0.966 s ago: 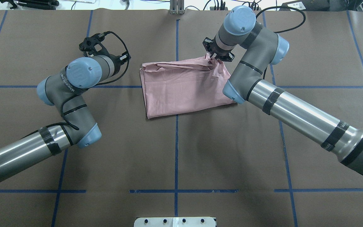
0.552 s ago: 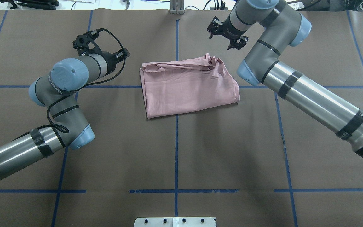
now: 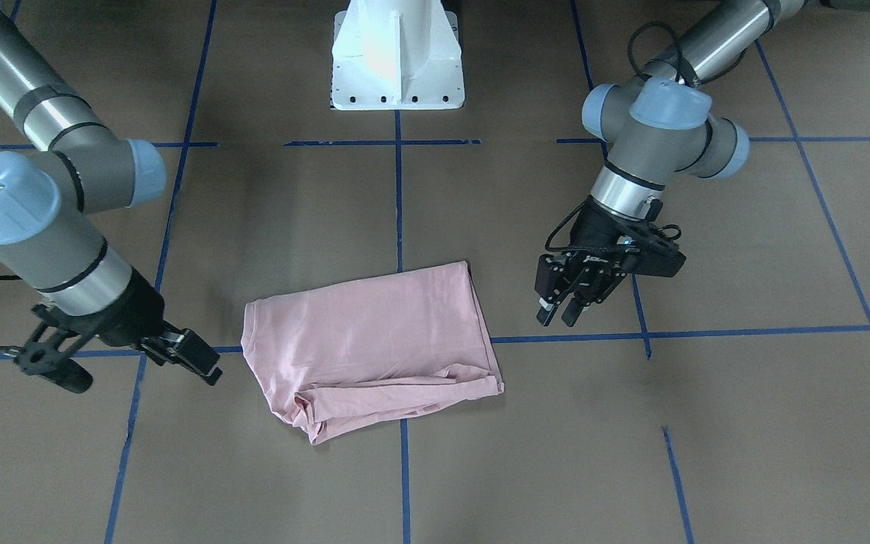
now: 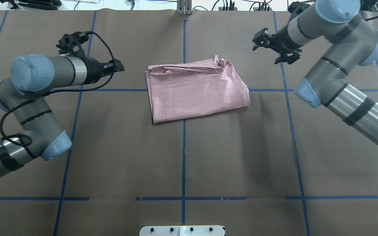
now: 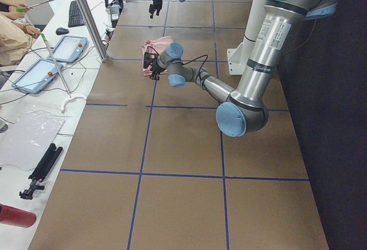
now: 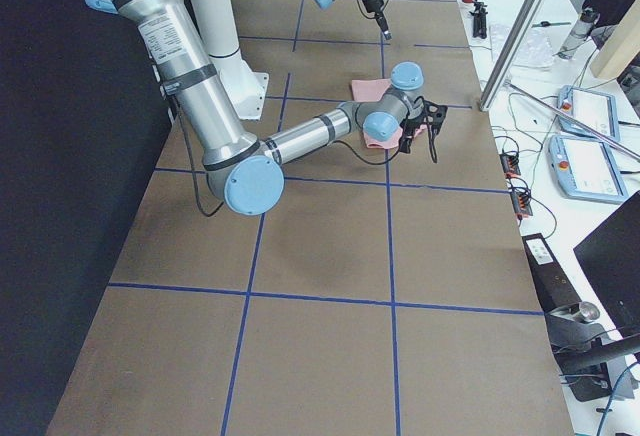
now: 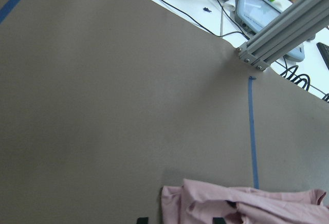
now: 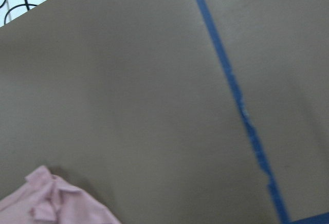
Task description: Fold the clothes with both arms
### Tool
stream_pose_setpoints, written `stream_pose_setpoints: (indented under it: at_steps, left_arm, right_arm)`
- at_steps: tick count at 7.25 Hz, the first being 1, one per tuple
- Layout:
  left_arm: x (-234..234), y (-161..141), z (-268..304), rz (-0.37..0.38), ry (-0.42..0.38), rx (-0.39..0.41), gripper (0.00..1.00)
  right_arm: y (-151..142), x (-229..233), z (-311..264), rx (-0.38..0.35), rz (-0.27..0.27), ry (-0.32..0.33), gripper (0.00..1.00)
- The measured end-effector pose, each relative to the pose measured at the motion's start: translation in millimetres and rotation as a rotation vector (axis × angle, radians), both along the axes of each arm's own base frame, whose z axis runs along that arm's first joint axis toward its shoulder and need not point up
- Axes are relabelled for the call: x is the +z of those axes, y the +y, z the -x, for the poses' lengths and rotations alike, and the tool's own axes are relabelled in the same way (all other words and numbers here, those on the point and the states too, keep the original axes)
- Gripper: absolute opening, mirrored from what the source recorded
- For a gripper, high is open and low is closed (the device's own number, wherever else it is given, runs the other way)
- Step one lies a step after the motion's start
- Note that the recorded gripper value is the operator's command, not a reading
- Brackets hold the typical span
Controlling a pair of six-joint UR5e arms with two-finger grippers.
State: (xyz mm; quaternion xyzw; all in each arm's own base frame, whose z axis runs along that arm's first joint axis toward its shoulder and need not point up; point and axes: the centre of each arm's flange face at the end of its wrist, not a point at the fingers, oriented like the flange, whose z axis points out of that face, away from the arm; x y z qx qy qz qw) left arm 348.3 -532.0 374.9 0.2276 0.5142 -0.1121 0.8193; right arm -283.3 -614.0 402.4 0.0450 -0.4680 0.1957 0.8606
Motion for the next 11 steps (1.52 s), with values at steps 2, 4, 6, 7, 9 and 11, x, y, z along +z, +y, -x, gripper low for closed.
stream_pose_setpoints:
  at_steps: [2,4,6,7,9,11]
  left_arm:
    - [75.3,-8.7,127.2,-0.145,-0.176,0.146,0.53]
    - [141.1,-7.0,262.6,-0.273,-0.336,0.256,0.53]
    - [171.9,-5.8,351.3,-0.283,-0.477,0.338,0.58]
    - [181.4,1.8,380.2,-0.212,-0.516,0.397,0.82]
    - [192.5,37.4,401.1,0.002,-0.5,0.488,1.0]
    - [203.2,115.1,407.7,0.118,-0.471,0.508,1.0]
  right_arm:
    - [18.4,82.8,-121.9,-0.116,-0.135,0.086,1.0]
    - [39.5,148.5,-247.3,-0.209,-0.232,0.203,1.0]
    - [58.2,186.1,-325.2,-0.341,-0.229,0.315,1.0]
    - [81.2,199.2,-338.9,-0.412,-0.206,0.332,1.0]
    - [135.2,213.9,-340.6,-0.485,-0.173,0.32,1.0]
    - [159.1,225.4,-335.6,-0.51,-0.155,0.309,1.0]
